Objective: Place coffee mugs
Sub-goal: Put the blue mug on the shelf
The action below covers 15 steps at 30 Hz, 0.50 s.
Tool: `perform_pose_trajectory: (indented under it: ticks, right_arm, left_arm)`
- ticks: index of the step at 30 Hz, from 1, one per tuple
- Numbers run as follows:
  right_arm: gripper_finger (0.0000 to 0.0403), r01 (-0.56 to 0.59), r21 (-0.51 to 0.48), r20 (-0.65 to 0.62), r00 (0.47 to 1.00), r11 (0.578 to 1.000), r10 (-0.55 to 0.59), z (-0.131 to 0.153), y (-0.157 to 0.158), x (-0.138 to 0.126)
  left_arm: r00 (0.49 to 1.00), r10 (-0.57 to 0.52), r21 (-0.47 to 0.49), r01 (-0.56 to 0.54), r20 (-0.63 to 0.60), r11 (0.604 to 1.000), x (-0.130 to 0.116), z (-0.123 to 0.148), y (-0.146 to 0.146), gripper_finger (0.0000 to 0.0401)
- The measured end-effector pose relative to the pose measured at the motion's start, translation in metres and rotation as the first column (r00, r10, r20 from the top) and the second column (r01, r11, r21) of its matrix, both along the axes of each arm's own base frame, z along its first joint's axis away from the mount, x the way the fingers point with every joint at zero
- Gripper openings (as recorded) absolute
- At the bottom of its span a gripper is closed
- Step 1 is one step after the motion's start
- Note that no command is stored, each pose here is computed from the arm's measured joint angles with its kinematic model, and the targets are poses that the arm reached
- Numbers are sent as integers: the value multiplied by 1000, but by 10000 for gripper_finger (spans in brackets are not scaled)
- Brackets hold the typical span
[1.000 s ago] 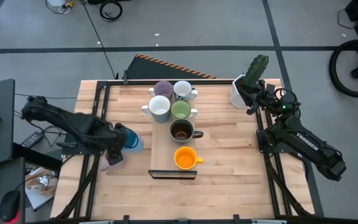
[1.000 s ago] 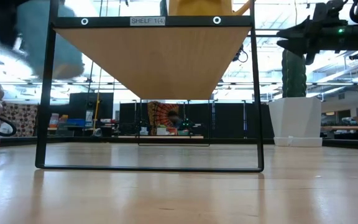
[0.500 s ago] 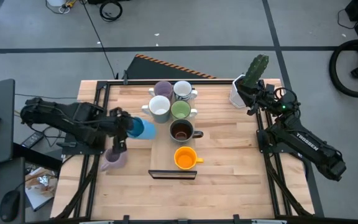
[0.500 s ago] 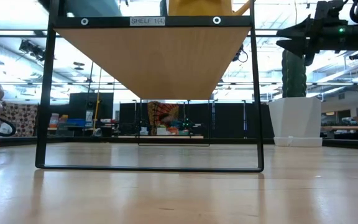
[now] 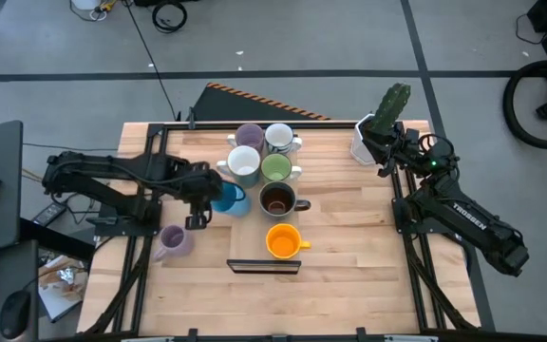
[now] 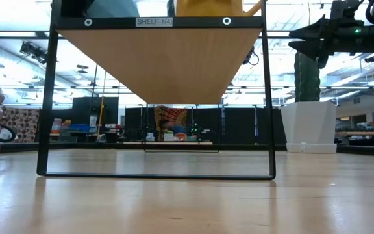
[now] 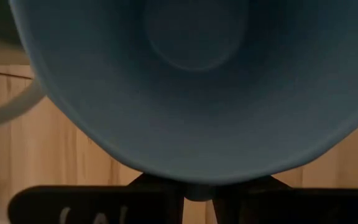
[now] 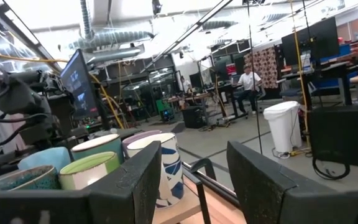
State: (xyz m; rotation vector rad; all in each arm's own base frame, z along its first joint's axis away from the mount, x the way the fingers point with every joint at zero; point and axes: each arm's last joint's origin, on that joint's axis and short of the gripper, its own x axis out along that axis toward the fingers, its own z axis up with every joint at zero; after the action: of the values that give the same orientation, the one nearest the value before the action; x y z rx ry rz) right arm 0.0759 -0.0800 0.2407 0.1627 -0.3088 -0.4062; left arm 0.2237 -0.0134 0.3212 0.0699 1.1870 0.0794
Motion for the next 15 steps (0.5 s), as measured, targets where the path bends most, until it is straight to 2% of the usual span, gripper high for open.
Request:
perform_pose_trajectory:
  ticks: [10,15]
  right_arm:
    - [189,-1,0,0,1000,1000,1,0,0,0]
    - [189,-1,1,1,1000,1000,1,0,0,0]
  left_arm:
    - [996,-34,8,34,76,999,8,3,10,53]
    - [997,-50,6,50,53,999,10,0,9,53]
